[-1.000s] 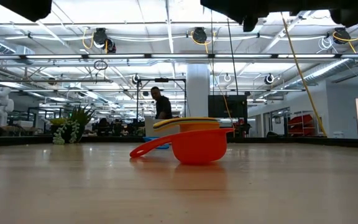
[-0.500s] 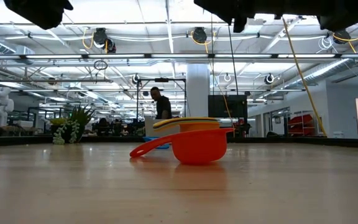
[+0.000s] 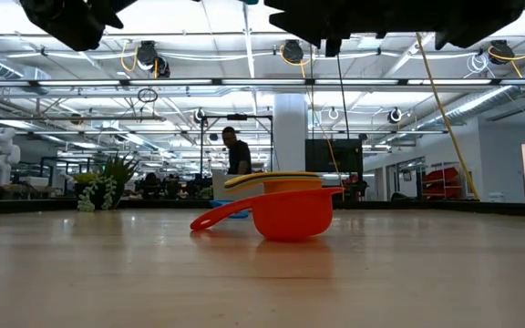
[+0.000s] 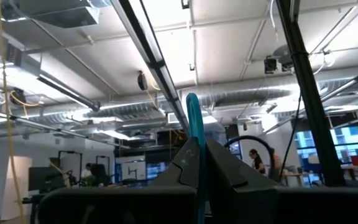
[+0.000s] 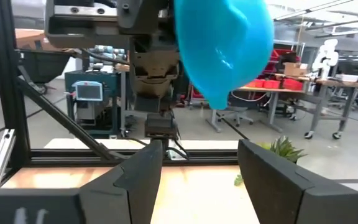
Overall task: Nest measuring cups in basket
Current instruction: Stack the light blue measuring cup into the yellow measuring cup
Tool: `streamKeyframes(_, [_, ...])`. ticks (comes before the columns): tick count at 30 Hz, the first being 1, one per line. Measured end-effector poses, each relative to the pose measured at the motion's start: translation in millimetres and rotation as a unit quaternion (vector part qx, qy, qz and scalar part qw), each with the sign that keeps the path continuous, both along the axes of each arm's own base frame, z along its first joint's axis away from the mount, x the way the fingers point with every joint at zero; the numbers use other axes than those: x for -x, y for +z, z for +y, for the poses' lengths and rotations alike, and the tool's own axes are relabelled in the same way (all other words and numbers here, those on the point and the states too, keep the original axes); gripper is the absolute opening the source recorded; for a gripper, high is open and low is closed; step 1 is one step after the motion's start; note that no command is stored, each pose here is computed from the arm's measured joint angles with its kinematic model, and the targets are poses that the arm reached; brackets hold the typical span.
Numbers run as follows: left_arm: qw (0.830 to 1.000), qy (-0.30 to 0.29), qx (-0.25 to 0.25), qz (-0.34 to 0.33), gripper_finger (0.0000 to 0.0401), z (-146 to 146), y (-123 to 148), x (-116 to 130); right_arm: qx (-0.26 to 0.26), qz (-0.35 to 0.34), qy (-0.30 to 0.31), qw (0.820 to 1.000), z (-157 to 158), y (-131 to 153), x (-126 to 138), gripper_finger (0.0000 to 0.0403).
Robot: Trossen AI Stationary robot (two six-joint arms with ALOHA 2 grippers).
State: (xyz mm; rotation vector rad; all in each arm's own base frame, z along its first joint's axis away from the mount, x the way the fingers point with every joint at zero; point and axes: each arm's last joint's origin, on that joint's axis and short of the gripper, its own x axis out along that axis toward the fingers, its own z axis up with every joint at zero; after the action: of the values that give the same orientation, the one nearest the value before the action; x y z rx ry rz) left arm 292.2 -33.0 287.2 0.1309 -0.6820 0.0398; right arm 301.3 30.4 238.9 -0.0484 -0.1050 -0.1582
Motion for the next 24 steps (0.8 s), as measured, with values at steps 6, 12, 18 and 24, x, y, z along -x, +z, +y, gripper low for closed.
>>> streamKeyframes(6, [1.0, 0.002, 0.001, 0.0, 0.0006, 7, 0, -1, -0.003, -0.02, 0.002, 1.0, -10, 4, -1, 0.0206])
streamKeyframes(12, [1.0, -0.023, -0.007, -0.002, 0.0008, 10, 0, -1, -0.002, -0.027, 0.005, 1.0, -17, 5, -1, 0.0206])
streamKeyframes(18, [1.0, -0.026, -0.008, -0.003, 0.0006, 13, 0, -1, -0.007, -0.038, 0.036, 0.999, -22, 7, -1, 0.0194])
streamKeyframes(24, [0.999, -0.048, -0.019, -0.013, 0.0006, 12, 7, -5, 0.012, -0.048, 0.059, 0.997, -21, 7, -4, 0.0165])
